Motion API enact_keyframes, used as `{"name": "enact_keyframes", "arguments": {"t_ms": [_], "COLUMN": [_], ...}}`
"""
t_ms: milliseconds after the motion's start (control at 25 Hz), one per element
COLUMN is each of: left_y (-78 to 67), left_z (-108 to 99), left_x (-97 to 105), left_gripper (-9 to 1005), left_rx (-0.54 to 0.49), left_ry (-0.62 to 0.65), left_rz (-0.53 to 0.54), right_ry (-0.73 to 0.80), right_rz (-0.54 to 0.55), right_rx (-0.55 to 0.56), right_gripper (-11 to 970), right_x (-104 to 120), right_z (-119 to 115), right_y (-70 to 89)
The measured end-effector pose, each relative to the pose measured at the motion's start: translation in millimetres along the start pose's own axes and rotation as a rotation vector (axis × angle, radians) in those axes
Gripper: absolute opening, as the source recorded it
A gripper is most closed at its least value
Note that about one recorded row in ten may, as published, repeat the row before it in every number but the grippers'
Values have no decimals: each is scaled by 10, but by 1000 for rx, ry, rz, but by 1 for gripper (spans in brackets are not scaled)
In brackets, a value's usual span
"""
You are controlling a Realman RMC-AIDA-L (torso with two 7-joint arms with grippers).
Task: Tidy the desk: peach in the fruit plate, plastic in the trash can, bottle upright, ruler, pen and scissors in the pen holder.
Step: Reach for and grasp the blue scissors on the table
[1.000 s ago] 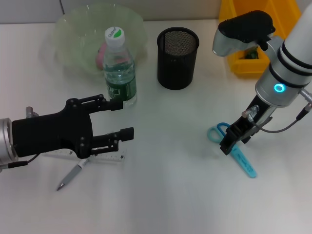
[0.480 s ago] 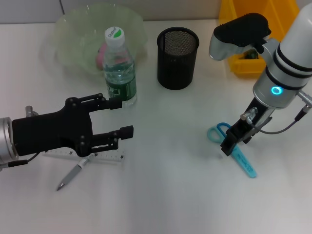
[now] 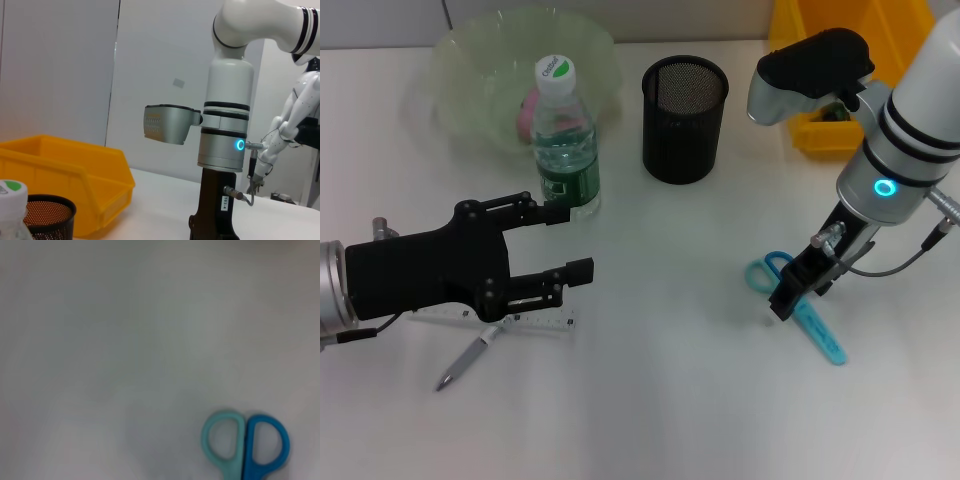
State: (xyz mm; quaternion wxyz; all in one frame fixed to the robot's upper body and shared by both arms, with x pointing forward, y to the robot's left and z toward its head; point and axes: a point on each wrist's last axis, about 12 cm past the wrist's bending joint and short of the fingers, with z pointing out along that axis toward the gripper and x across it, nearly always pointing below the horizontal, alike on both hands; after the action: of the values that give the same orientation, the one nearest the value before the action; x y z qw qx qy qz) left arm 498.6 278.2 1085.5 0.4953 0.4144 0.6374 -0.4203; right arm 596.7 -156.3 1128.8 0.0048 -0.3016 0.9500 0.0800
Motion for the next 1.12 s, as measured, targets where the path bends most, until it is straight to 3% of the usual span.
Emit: {"name": "enact_keyframes", "arguments": {"t_ms": [880,1120], "left_y": [13,19], "left_z": [-4,0], "left_x": [10,8], "left_gripper": [726,726], "left_rx": [-15,-17], "left_ry": [6,7], "left_rz": [2,4], "right_ry": [1,5], "right_rz": [-20,-26], "right_rx": [16,15], "right_gripper": [599,424], "right_x": [-21,-22], "right_z": [20,11], "right_y": [38,46]}}
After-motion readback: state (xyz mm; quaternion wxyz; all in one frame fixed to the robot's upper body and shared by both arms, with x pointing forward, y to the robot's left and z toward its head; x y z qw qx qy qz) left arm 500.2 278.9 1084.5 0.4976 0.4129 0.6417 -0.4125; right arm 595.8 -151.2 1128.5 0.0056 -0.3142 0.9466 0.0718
